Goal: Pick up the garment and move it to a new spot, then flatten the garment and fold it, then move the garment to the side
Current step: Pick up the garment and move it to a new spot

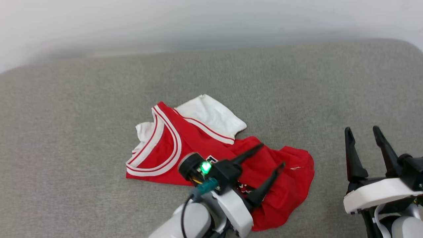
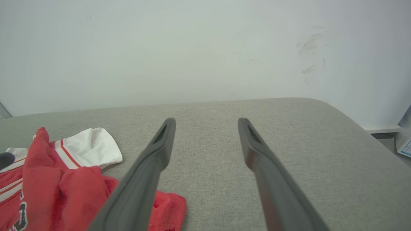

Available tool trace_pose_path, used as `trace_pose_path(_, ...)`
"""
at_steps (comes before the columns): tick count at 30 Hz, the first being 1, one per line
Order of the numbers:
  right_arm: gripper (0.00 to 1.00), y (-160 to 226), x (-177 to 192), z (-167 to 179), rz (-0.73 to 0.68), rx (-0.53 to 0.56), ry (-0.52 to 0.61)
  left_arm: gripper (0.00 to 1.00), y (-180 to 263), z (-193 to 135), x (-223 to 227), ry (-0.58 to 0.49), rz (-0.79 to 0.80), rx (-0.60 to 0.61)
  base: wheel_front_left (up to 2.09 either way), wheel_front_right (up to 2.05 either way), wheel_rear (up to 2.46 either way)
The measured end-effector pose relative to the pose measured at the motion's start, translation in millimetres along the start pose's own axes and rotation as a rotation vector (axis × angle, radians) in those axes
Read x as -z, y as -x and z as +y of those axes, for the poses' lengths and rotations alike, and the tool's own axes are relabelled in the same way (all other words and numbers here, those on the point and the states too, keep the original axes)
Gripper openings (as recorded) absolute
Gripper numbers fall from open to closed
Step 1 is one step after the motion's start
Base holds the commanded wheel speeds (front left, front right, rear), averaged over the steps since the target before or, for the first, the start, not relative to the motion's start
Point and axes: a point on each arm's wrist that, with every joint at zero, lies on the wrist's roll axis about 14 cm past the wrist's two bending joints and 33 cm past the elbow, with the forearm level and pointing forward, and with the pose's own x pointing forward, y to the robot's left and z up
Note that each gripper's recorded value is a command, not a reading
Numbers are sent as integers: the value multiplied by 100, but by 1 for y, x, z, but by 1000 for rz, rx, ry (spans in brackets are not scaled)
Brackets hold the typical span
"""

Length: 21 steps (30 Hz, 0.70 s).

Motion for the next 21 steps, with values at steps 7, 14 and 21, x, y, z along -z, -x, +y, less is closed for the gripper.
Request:
trace_pose_path(7, 100, 19, -12, 9, -18, -23, -5, 100, 29, 49, -54, -65, -149, -257, 0, 0, 0)
trace_pose_path(14, 100, 37, -14, 15, -7, -42, -11, 100, 93, 106, -71, -69, -209, -575, 0, 0, 0)
trace_pose_path(21, 100, 43, -14, 27, -2, -77, -11, 100, 165, 141, -52, -118, -140, -778, 0, 0, 0)
